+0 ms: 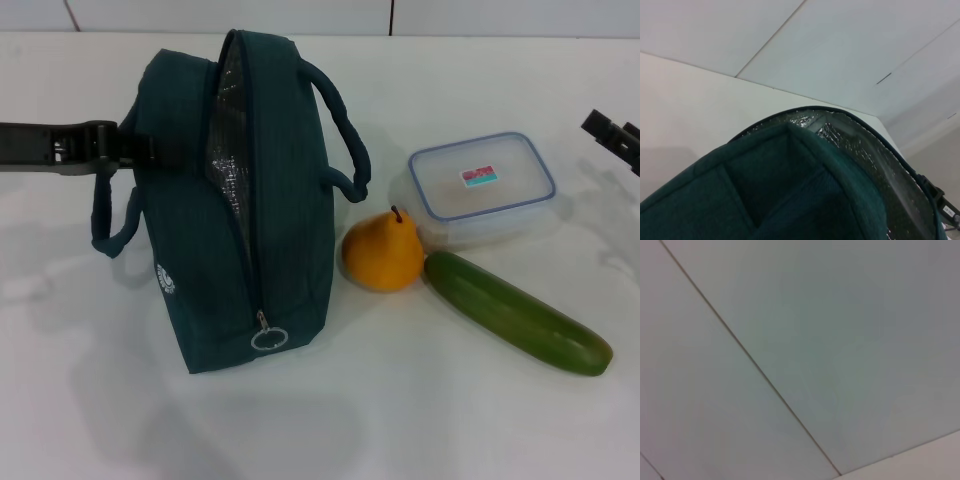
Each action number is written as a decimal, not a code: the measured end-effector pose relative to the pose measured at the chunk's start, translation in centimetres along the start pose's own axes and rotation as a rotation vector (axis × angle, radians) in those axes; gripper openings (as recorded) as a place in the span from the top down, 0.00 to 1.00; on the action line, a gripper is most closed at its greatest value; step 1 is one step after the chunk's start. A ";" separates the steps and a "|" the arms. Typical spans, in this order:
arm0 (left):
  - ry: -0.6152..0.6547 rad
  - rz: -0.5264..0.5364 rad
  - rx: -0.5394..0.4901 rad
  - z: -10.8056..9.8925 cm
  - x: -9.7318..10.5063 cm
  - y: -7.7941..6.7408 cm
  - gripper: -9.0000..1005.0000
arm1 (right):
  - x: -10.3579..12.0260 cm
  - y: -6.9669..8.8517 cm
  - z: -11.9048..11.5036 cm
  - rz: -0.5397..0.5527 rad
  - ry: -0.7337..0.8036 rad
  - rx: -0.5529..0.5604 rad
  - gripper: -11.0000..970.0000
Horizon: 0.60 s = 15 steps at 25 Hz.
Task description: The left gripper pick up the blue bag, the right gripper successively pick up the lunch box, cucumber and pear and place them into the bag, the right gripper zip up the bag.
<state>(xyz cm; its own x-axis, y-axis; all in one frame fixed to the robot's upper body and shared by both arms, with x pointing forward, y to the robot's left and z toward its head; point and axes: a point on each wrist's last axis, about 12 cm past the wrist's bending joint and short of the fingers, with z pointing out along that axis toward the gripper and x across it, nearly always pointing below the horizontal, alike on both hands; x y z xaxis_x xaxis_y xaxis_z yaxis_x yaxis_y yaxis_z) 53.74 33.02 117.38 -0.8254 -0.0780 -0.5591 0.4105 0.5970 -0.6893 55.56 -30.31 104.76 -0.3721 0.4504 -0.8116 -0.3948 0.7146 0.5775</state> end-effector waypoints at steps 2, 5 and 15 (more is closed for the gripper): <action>0.000 0.000 0.001 0.0 0.0 0.0 0.92 | 0.1 0.1 0.5 0.026 0.010 0.000 0.10; 0.000 0.001 0.002 0.1 0.0 0.0 0.92 | 0.6 0.4 1.5 0.052 0.036 -0.001 0.10; -0.002 0.006 0.009 0.4 -0.3 -0.1 0.92 | 2.3 1.0 2.3 0.121 0.091 0.009 0.10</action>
<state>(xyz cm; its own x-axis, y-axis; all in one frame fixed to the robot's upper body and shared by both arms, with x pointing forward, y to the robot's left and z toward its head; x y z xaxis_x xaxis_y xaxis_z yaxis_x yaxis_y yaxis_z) 54.06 32.68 117.48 -0.8222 -0.0759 -0.5642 0.4192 0.5899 -0.6902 56.18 -27.32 103.26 -0.4913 0.4833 -0.7247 -0.3348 0.6633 0.6693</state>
